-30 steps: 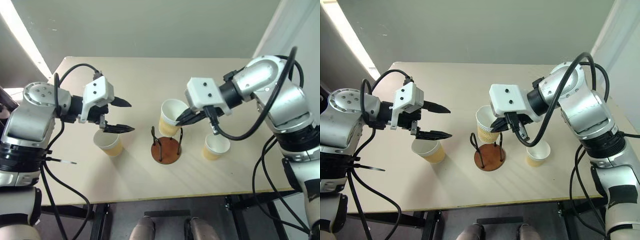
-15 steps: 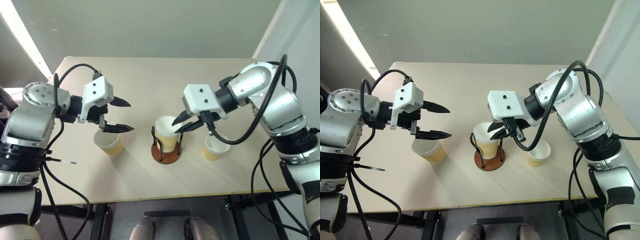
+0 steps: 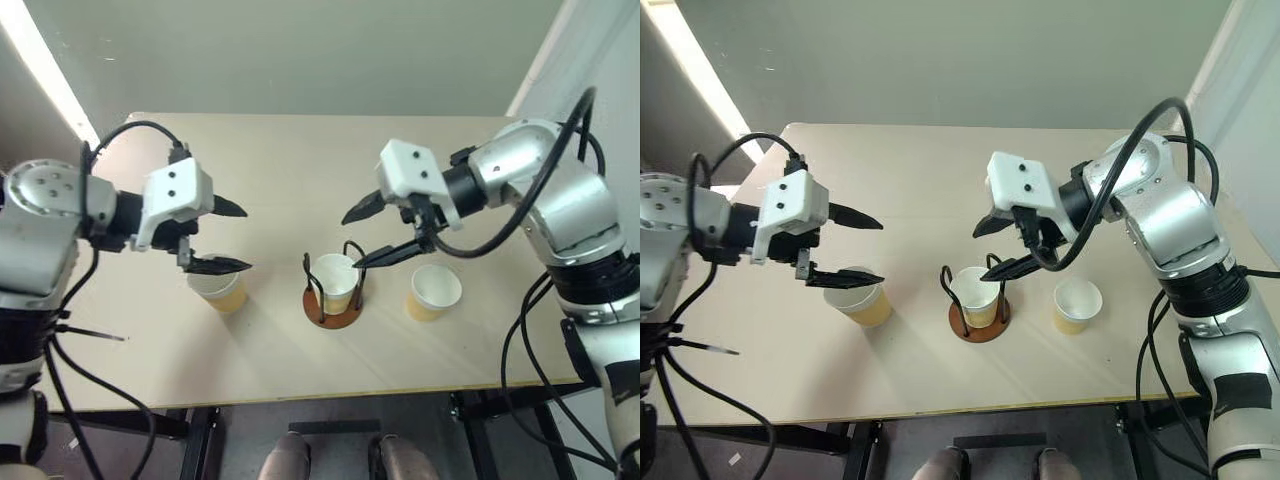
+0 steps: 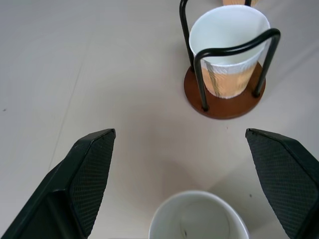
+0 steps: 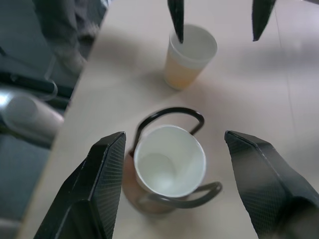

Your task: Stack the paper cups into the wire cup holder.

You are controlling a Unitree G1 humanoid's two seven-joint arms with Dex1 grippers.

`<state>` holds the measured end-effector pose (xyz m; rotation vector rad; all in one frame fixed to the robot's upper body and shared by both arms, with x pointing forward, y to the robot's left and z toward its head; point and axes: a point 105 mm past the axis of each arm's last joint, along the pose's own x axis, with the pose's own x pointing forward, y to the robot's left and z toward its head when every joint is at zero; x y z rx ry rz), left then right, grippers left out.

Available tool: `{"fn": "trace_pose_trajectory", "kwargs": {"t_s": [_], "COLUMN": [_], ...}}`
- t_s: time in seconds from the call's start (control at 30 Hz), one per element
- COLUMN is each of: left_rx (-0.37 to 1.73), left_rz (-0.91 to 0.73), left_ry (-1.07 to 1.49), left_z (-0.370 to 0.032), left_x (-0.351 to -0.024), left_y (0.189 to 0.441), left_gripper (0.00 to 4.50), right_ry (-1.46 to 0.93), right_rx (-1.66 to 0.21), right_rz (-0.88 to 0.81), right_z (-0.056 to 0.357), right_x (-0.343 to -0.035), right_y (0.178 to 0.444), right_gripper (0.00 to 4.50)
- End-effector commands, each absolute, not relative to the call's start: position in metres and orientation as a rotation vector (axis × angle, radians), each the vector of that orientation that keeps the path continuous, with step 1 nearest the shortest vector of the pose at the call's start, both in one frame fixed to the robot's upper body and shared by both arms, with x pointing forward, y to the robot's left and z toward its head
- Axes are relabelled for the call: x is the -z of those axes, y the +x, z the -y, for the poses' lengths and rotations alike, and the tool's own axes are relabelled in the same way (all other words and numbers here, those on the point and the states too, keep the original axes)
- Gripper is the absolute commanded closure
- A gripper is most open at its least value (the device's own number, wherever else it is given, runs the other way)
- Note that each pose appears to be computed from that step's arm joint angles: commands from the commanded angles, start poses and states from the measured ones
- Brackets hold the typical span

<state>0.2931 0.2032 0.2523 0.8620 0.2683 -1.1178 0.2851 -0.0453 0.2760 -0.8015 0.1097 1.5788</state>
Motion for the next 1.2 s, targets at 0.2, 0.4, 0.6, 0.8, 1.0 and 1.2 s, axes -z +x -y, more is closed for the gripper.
{"fn": "trace_pose_trajectory", "kwargs": {"t_s": [0.2, 0.4, 0.6, 0.8, 1.0, 1.2], "left_rx": [1.016, 0.994, 1.046, 1.056, 1.052, 1.037], "left_rz": [-0.394, -0.426, -0.454, -0.467, -0.516, -0.564], "left_ry": [1.087, 1.134, 1.13, 1.137, 1.138, 1.155], "left_z": [-0.23, -0.236, -0.231, -0.231, -0.239, -0.25], "left_x": [-0.243, -0.235, -0.224, -0.22, -0.21, -0.199], "left_y": [0.278, 0.279, 0.276, 0.276, 0.276, 0.276], "left_gripper": [0.0, 0.0, 0.0, 0.0, 0.0, 0.0], "right_ry": [-0.708, -0.698, -0.7, -0.698, -0.691, -0.667], "right_rx": [-1.634, -1.674, -1.67, -1.658, -1.663, -1.669], "right_rz": [-0.05, -0.06, -0.074, -0.085, -0.091, -0.086], "right_z": [0.054, 0.059, 0.062, 0.065, 0.066, 0.065], "right_x": [-0.306, -0.309, -0.312, -0.313, -0.312, -0.315], "right_y": [0.271, 0.265, 0.264, 0.264, 0.262, 0.261], "right_gripper": [1.25, 1.25, 1.25, 1.25, 1.25, 1.25]}}
